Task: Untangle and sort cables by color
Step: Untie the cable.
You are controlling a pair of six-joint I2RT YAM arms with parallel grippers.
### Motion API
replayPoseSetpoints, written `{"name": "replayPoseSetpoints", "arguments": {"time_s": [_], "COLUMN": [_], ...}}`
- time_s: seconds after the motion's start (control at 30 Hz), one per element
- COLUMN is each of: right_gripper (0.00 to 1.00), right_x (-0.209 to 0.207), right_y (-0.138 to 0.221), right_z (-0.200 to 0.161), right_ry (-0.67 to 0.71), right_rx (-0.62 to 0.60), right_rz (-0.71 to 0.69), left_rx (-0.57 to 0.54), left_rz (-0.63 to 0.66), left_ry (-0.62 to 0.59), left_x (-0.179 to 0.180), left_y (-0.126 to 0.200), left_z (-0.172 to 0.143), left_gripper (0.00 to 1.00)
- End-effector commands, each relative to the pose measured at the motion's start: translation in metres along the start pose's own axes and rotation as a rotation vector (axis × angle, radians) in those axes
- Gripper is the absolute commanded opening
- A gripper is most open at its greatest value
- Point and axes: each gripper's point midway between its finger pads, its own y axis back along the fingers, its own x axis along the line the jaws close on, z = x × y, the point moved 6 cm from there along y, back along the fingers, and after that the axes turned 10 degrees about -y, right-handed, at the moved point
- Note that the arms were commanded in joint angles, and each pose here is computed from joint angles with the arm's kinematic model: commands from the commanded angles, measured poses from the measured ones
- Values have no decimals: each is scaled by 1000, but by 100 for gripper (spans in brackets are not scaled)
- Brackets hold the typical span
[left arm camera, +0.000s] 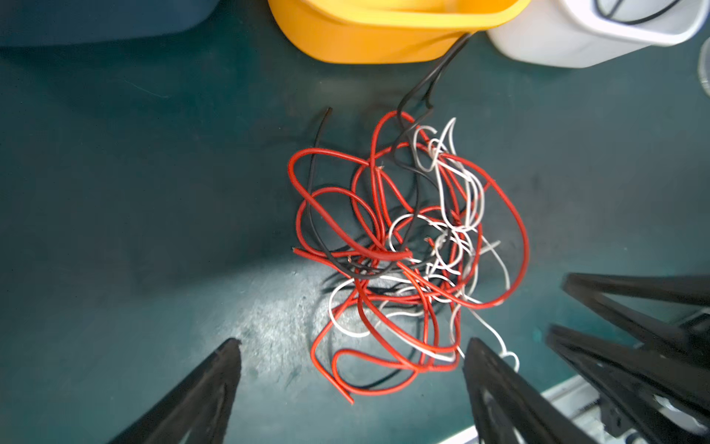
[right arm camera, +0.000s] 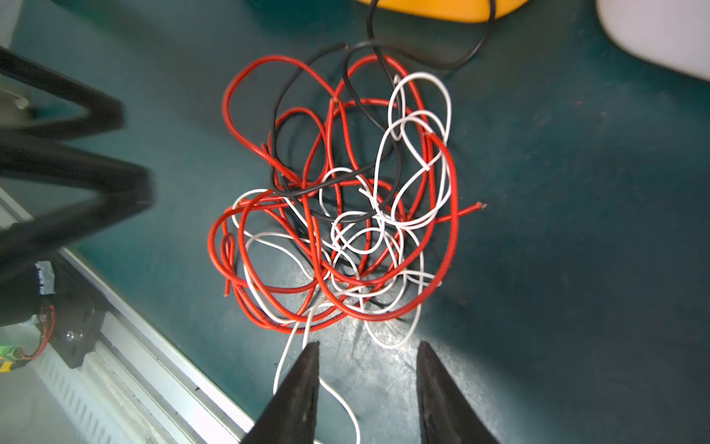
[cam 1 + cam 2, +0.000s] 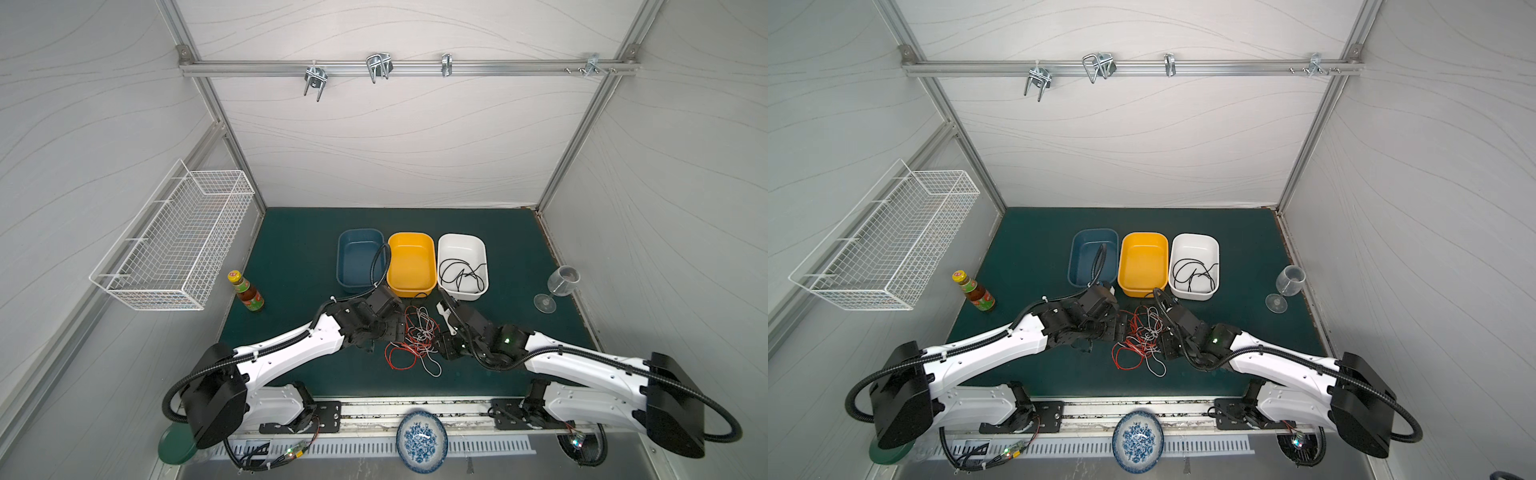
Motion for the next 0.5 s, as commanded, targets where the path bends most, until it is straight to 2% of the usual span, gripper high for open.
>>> {"name": "replayPoseSetpoints", "arguments": {"time_s": [0.0, 0.2, 0.33, 0.47], "right_gripper": [43, 44, 45, 45], "right_x": [-4, -10, -11, -12], "right_y": [8, 17, 21, 23], "right_z": [-2, -7, -11, -13], "right_ry": [7, 22, 38, 47], "right_rx": [-33, -60, -73, -79], "right_rz": [0, 25, 51, 56], "left_rx": [-50, -27, -50, -33], "left_rz": [-6, 29, 26, 29], "left_ry": [30, 38, 53, 53], "left_x": [-11, -15, -17, -19], "left_y": [-4, -22, -26, -35], "left_z": [21, 27, 34, 37], "left_gripper": [89, 85, 83, 72]}}
